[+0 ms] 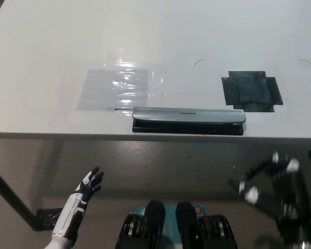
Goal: The paper pin puncher is placed at the center of the table and close to the robot and the robot uses its right fist to press on the paper pin puncher
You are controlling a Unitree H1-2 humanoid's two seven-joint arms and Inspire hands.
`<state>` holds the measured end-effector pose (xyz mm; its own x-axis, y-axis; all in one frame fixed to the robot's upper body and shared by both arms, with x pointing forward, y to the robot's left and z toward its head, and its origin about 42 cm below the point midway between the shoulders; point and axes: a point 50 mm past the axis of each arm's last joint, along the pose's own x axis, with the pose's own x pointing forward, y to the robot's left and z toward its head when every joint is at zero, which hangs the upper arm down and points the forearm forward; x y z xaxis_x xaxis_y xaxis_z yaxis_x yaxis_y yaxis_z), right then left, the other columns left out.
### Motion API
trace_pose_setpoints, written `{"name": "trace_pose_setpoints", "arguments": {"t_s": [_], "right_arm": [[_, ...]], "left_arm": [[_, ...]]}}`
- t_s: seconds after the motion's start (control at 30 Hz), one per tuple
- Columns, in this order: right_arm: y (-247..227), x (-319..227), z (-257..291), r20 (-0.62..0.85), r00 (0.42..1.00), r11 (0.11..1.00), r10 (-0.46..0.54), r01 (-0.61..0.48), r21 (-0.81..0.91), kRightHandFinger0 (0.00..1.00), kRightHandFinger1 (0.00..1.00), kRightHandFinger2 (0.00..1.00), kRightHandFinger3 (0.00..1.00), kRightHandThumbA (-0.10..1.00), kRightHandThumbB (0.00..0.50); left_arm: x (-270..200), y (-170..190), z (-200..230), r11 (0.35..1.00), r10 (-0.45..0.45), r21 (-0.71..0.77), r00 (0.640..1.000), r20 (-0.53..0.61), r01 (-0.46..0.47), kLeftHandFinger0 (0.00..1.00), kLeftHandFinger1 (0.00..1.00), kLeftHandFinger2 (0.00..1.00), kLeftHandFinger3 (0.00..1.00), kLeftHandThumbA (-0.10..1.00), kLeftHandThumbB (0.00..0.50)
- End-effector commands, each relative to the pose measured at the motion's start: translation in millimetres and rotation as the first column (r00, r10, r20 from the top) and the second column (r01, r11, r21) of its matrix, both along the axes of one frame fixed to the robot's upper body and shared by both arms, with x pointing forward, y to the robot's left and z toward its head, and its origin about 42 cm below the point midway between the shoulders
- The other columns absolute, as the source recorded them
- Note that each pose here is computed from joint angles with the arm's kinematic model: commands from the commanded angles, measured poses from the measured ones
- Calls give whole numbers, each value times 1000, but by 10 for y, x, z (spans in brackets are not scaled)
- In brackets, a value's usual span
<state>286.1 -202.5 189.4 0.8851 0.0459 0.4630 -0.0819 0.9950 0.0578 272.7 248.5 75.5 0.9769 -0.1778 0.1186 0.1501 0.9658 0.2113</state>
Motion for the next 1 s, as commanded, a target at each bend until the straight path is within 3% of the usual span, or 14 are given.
{"name": "trace_pose_setpoints", "arguments": {"t_s": [0.0, 0.07, 0.2, 0.33, 0.47, 0.6, 0.7, 0.9, 0.93, 0.97], "right_arm": [[156, 247, 711, 111, 989, 994, 100, -104, 30, 0, 0, 0, 0, 1000, 123], [264, 424, 1011, 156, 980, 992, 120, -125, 25, 0, 0, 0, 0, 1000, 148], [473, 765, 1338, 192, 968, 985, 164, -172, 26, 12, 0, 0, 0, 1000, 145], [698, 1072, 1520, 175, 965, 979, 194, -200, 22, 0, 0, 0, 0, 1000, 205], [895, 1341, 1572, 150, 964, 974, 218, -226, 34, 0, 0, 0, 0, 1000, 178], [1073, 1630, 1478, 70, 970, 969, 234, -238, 66, 0, 0, 5, 0, 1000, 220], [1135, 1758, 1388, 20, 969, 965, 246, -247, 86, 0, 0, 4, 1, 1000, 217], [1230, 1926, 1105, -68, 965, 966, 251, -246, 85, 52, 27, 130, 51, 1000, 203], [1242, 1951, 1000, -87, 965, 967, 247, -241, 80, 16, 21, 145, 57, 1000, 192], [1248, 1964, 936, -106, 965, 970, 238, -232, 72, 27, 59, 218, 93, 1000, 189]], "left_arm": [[83, 8, 136, 999, -33, 19, 995, 90, 31, 1000, 1000, 1000, 1000, 1000, 213], [88, 9, 141, 999, -31, 21, 996, 87, 29, 1000, 1000, 1000, 1000, 1000, 221], [104, 6, 167, 1000, -29, 14, 995, 91, 28, 1000, 1000, 1000, 1000, 1000, 230], [119, 22, 186, 999, -30, 32, 995, 98, 27, 1000, 1000, 1000, 1000, 1000, 233], [118, 14, 188, 999, -35, 16, 995, 91, 34, 1000, 1000, 1000, 1000, 1000, 247], [118, 15, 201, 999, -37, 19, 995, 92, 35, 1000, 1000, 1000, 1000, 1000, 245], [125, 7, 214, 999, -40, 17, 995, 96, 39, 1000, 1000, 1000, 1000, 1000, 252], [153, 15, 235, 999, -37, 12, 995, 95, 36, 1000, 1000, 1000, 1000, 1000, 266], [153, 16, 235, 999, -38, 18, 994, 99, 36, 1000, 1000, 1000, 1000, 1000, 262], [153, 15, 233, 999, -38, 15, 994, 99, 37, 1000, 1000, 1000, 1000, 1000, 265]]}}
